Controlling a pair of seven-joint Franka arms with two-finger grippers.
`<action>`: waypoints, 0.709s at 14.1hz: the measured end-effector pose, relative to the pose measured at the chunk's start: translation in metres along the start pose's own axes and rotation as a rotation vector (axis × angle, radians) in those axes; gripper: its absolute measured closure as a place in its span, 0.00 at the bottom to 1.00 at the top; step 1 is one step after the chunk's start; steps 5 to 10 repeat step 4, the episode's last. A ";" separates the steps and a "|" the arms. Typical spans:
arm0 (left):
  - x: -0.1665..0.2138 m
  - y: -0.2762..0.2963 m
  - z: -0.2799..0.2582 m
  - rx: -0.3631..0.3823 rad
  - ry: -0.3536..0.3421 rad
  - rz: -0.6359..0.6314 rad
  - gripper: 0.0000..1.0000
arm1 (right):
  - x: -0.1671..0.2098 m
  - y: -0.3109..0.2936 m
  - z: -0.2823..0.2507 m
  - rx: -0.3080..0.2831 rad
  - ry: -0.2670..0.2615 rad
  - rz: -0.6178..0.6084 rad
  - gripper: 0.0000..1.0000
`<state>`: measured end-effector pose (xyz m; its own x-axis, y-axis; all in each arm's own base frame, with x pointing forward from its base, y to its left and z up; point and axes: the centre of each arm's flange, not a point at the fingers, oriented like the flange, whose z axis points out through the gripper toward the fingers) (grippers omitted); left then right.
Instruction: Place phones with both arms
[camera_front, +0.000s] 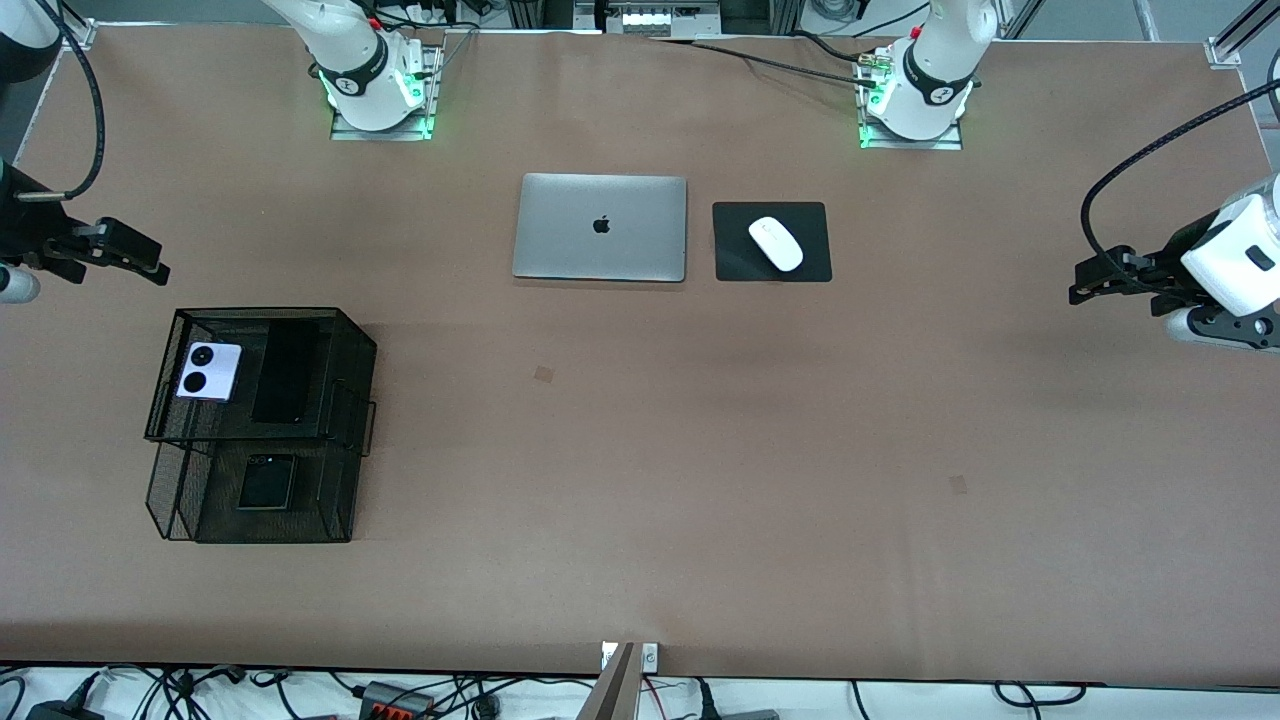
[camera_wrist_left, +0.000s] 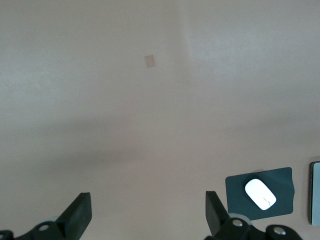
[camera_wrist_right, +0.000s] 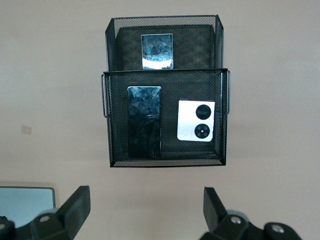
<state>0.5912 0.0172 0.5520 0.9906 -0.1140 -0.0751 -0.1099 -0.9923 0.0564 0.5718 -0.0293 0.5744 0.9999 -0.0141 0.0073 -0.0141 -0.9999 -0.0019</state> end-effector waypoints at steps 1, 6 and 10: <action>0.000 0.000 0.000 0.000 0.000 0.000 0.00 | 0.000 0.000 0.000 -0.001 -0.001 0.000 0.00; 0.000 0.000 0.000 0.000 -0.001 0.000 0.00 | 0.000 0.001 0.001 -0.011 -0.002 -0.002 0.00; 0.000 0.000 0.000 0.000 -0.001 0.000 0.00 | 0.000 0.001 0.001 -0.011 -0.002 -0.002 0.00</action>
